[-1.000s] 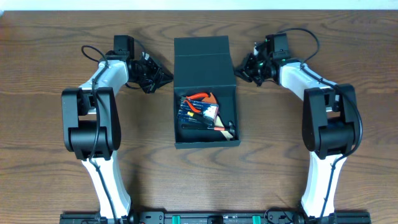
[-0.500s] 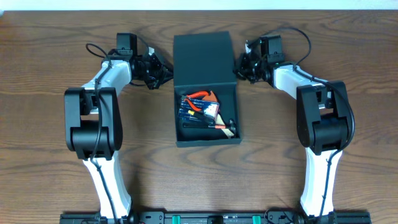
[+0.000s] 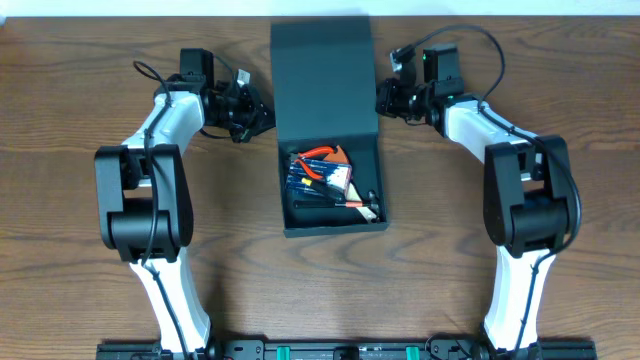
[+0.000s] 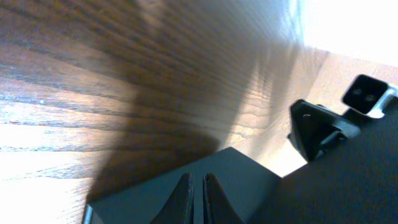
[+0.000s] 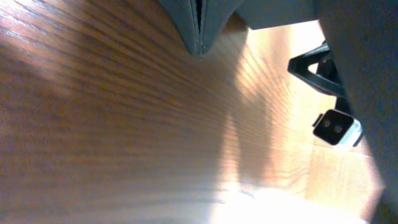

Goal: Pack container
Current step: 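Push the lid forward with both grippers to close the box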

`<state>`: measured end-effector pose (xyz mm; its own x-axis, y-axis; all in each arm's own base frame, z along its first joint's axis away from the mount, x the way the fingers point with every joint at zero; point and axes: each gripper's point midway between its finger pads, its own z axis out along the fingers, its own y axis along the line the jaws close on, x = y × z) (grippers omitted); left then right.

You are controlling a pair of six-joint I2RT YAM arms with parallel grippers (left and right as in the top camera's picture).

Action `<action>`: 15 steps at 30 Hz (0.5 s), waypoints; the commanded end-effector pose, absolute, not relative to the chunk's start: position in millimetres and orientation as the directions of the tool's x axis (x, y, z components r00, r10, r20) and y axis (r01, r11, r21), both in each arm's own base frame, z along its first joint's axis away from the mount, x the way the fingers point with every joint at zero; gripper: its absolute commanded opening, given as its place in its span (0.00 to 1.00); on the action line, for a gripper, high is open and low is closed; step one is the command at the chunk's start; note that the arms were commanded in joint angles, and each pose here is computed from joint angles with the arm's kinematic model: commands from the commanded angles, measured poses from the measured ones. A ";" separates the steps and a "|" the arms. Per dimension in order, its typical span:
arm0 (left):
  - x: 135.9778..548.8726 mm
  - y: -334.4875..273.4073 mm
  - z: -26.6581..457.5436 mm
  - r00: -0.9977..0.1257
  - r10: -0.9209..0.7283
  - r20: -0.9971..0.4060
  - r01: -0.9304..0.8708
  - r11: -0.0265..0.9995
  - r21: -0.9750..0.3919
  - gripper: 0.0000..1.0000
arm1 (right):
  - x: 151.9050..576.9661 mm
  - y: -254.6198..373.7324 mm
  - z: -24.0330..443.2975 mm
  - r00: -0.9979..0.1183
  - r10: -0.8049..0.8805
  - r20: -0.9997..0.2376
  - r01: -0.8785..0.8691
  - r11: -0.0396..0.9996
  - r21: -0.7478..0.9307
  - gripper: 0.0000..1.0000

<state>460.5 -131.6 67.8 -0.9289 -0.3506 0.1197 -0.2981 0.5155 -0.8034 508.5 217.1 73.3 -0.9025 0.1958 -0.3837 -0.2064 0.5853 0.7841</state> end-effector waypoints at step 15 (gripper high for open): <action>444.6 -128.8 133.2 -0.966 -0.247 -0.079 -0.084 0.585 -0.806 0.06 | 482.0 233.4 166.0 -0.842 0.085 -0.534 -0.428 0.497 0.755 0.01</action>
<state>446.1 -133.3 115.0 -0.9590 -0.2830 0.0124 -0.1725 0.5489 -0.8179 494.8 222.4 129.6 -0.8717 0.1349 -0.4711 -0.3323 0.5440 0.7705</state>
